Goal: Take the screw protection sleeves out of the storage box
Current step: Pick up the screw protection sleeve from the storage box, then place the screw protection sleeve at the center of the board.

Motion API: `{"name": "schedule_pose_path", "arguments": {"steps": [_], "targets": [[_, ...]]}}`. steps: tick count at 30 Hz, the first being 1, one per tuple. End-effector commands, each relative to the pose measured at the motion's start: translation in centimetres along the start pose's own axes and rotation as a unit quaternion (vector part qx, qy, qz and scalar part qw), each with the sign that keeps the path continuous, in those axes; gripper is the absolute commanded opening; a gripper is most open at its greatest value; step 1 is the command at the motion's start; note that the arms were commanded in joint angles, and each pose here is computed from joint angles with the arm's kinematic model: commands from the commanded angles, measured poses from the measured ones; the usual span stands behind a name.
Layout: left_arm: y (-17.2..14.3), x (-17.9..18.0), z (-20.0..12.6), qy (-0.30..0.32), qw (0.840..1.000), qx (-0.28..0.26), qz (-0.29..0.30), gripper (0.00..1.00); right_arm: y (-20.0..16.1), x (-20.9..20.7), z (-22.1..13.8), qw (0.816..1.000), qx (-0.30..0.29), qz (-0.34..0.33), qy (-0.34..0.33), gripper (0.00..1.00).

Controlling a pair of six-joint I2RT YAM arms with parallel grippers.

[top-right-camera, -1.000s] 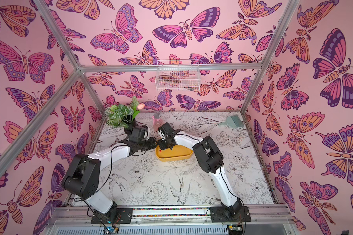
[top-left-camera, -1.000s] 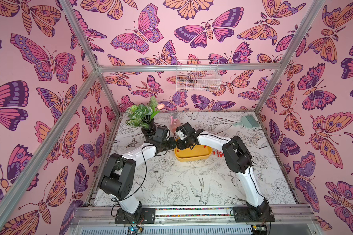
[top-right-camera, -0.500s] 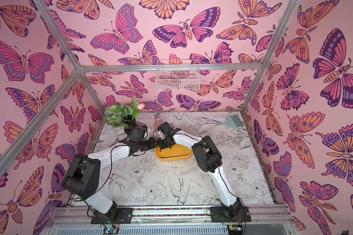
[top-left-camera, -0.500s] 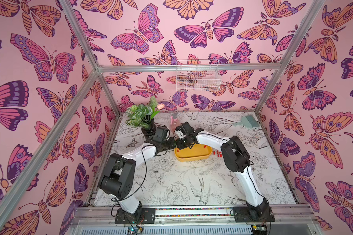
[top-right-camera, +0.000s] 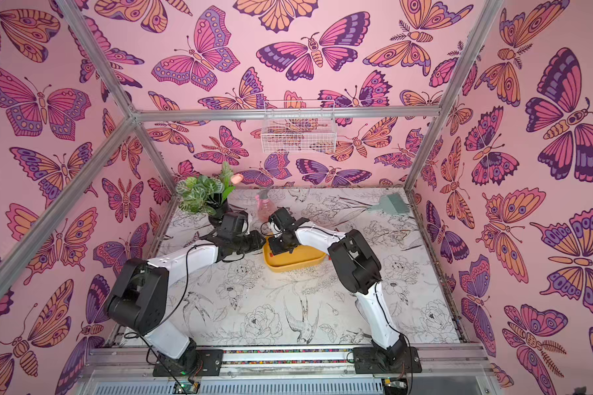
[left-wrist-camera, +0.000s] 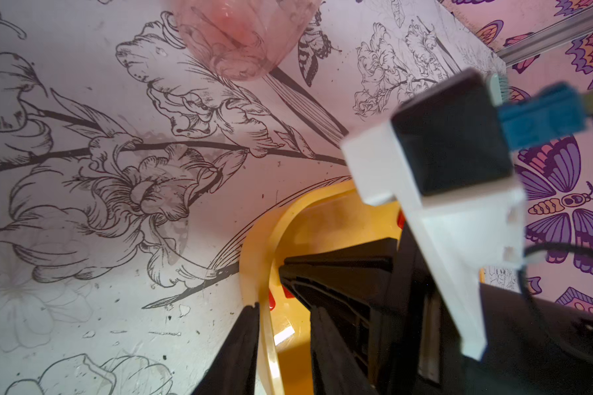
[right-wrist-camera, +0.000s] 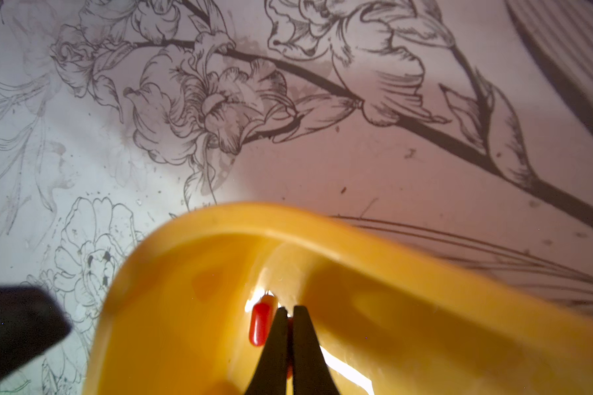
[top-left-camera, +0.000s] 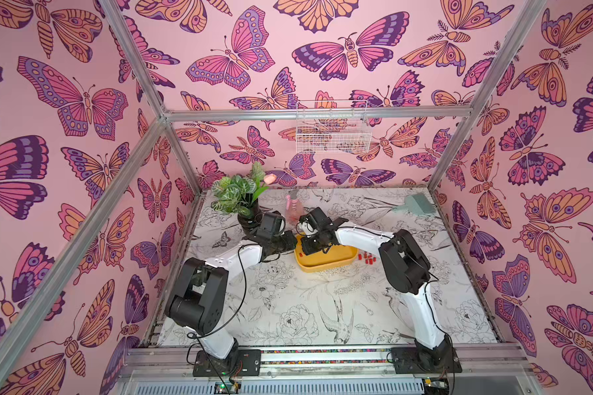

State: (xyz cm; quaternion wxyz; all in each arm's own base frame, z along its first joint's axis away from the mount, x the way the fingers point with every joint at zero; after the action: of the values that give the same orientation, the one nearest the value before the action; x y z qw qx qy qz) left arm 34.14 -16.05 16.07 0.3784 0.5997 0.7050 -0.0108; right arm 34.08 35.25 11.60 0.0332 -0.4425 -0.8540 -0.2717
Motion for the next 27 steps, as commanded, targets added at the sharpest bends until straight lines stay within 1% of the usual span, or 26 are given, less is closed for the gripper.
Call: {"name": "schedule_pose_path", "arguments": {"steps": [1,10,16,27], "targets": [[-0.1,-0.3,0.4,-0.001,1.0,0.008,0.007,0.31,1.1,-0.3,-2.6,0.999,-0.042,0.01,0.001,0.09],[0.0,-0.3,0.3,-0.003,1.0,0.008,0.008,0.31,0.6,-1.1,-6.0,0.996,-0.088,0.021,-0.005,0.09],[0.0,-0.4,0.3,-0.003,1.0,0.007,0.009,0.31,-0.4,-2.2,-8.6,0.993,-0.114,0.032,-0.026,0.09],[0.0,-0.4,0.3,-0.003,1.0,0.007,0.009,0.31,-2.9,-5.7,-12.8,0.987,-0.133,0.066,-0.067,0.1]]}}
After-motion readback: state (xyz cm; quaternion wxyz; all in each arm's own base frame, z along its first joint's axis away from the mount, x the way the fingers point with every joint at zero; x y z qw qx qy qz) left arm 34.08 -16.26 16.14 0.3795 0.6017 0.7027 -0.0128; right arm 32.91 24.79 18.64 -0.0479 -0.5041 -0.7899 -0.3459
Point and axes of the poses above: each gripper's point midway between its finger pads, its own z axis out along the fingers, its own x axis along the line the jaws close on, y = z × x, the point moved 9 cm from there along -z, back along the fingers, and after that the axes turned 3 degrees about -z, right-handed, at the moved point
